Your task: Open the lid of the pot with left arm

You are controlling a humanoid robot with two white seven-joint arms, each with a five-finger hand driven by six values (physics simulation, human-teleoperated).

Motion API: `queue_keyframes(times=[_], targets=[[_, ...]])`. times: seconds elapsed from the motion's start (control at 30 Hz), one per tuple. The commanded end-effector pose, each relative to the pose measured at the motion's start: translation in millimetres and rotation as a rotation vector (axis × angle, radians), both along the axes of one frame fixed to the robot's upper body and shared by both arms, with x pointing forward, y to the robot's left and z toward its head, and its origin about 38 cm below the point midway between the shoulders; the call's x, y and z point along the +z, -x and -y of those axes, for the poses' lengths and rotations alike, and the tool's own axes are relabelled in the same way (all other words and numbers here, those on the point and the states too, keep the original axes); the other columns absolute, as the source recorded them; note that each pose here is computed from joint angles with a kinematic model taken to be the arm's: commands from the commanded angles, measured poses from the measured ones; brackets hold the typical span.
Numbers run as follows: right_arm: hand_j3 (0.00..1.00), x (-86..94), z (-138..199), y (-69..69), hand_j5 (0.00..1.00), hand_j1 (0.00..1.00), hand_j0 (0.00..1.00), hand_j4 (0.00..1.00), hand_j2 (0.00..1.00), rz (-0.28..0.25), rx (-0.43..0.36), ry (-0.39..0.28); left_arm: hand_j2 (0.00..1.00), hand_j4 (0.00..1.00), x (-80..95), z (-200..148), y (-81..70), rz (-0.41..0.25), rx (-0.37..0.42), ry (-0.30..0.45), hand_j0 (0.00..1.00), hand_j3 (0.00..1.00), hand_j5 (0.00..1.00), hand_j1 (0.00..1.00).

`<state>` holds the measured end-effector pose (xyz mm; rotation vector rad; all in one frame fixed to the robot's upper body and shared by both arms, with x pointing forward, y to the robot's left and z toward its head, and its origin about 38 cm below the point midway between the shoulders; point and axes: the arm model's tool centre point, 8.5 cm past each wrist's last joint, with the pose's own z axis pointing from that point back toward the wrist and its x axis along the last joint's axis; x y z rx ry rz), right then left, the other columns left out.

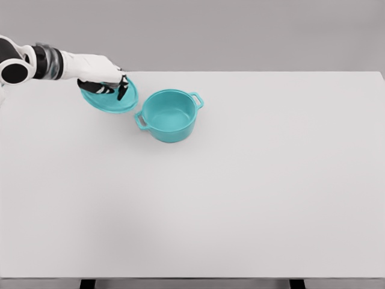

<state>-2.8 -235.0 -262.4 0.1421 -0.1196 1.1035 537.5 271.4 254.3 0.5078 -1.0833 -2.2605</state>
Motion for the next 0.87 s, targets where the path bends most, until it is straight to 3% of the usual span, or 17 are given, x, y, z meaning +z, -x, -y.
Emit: queue_keyframes(times=[0.0,0.1,0.17,0.2,0.23,0.3,0.5,0.57,0.67,0.83], targets=[[1.00,0.0,0.1,0.0,1.00,1.00,1.00,1.00,1.00,0.000,0.000,0.000,0.35,0.35,9.7,-32.4,3.5,0.018,0.056,-0.008,0.35,0.35,0.35,0.35],[1.00,0.0,0.2,-0.1,1.00,1.00,1.00,1.00,1.00,0.001,0.000,0.001,0.39,0.39,0.1,-39.3,6.5,0.000,0.071,-0.001,0.39,0.39,0.39,0.39],[1.00,0.0,0.1,1.0,1.00,1.00,1.00,1.00,1.00,-0.002,0.000,0.000,0.46,0.46,-1.7,-38.7,7.0,-0.007,0.072,0.011,0.46,0.46,0.46,0.46],[1.00,0.0,0.2,0.9,1.00,1.00,1.00,1.00,1.00,0.000,0.000,0.001,0.57,0.57,-2.3,-39.1,7.1,-0.012,0.075,0.021,0.57,0.57,0.57,0.57],[1.00,0.0,0.1,0.0,1.00,1.00,1.00,1.00,1.00,0.000,0.000,0.000,0.86,0.86,-2.7,-39.1,6.8,-0.013,0.076,0.023,0.86,0.86,0.86,0.86],[1.00,0.0,0.1,0.0,1.00,1.00,1.00,1.00,1.00,0.000,0.000,0.000,0.99,0.99,-3.0,-38.7,6.6,-0.014,0.076,0.024,0.99,0.99,0.99,0.99],[1.00,0.0,0.2,-0.1,1.00,1.00,1.00,1.00,1.00,0.001,0.000,0.001,1.00,1.00,-4.8,-39.2,6.5,-0.019,0.079,0.024,1.00,1.00,1.00,1.00],[1.00,0.0,0.1,0.0,1.00,1.00,1.00,1.00,1.00,0.000,0.000,0.000,1.00,1.00,-13.1,-43.2,7.6,-0.036,0.091,0.022,1.00,1.00,1.00,1.00],[1.00,0.0,0.1,1.0,1.00,1.00,1.00,1.00,1.00,-0.002,0.000,0.000,1.00,1.00,-8.0,-49.8,9.1,-0.051,0.112,0.095,1.00,1.00,1.00,1.00],[1.00,0.0,0.1,0.0,1.00,1.00,1.00,1.00,1.00,0.000,0.000,0.000,1.00,1.00,-15.0,-57.4,11.6,-0.066,0.129,0.094,1.00,1.00,1.00,1.00]])
